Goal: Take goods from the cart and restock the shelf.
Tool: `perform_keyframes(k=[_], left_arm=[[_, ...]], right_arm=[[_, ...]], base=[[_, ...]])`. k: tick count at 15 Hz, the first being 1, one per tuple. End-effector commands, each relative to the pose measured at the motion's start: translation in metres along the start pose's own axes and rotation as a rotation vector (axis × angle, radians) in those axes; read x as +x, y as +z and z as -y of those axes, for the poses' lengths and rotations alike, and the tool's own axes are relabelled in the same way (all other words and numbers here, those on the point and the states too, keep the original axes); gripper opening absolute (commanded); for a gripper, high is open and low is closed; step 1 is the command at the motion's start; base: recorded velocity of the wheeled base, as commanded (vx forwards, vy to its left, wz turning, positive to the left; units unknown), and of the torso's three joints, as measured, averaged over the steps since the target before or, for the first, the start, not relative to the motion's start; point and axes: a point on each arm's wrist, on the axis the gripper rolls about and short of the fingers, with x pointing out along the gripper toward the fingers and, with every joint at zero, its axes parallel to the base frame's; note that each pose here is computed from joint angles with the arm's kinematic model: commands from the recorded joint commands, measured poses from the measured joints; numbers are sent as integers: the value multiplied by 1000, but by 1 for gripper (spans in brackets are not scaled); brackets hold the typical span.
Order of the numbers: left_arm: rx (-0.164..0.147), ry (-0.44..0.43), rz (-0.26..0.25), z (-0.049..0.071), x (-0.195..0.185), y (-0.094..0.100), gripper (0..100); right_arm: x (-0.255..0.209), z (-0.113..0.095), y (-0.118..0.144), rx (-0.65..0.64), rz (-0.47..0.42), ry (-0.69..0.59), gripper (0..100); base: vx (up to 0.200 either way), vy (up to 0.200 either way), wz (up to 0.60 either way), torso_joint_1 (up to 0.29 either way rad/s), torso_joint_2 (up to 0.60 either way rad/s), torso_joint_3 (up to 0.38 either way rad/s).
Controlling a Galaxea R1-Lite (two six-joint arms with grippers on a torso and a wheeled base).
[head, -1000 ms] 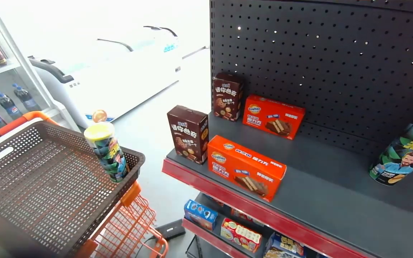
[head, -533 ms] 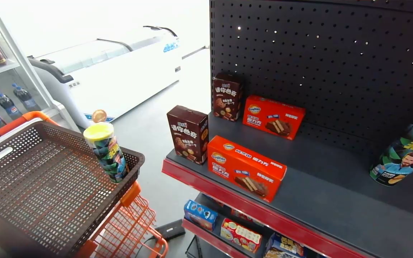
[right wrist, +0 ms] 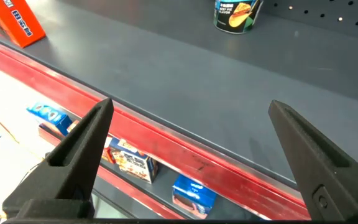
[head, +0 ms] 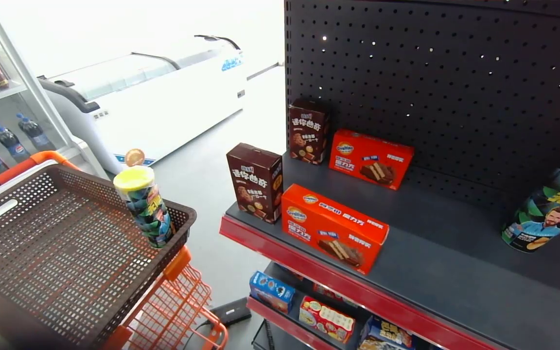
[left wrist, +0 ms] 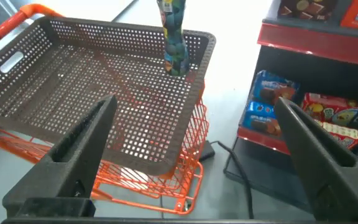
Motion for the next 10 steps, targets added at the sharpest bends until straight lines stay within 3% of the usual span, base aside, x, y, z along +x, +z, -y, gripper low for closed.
perform_keyframes(k=[1, 2, 4, 6, 8, 10], left_arm=[[-25, -30, -139, -2, 64, 31, 100], [-22, 25, -190, -6, 89, 33, 100], [33, 125, -286, -22, 125, 29, 100], [21, 119, -320, -26, 155, 21, 100], [28, 96, -285, -25, 187, 11, 100], [34, 100, -201, -26, 219, -6, 100]], right_arm=[[0, 0, 0, 0, 1, 0, 100], [0, 0, 0, 0, 1, 0, 100], [0, 0, 0, 0, 1, 0, 100], [0, 0, 0, 0, 1, 0, 100], [0, 0, 0, 0, 1, 0, 100], [0, 0, 0, 0, 1, 0, 100]], base=[[0, 0, 0, 0, 0, 0], [0, 0, 0, 0, 0, 0], [0, 0, 0, 0, 0, 0], [0, 0, 0, 0, 0, 0], [0, 0, 0, 0, 0, 0], [0, 0, 0, 0, 0, 0]])
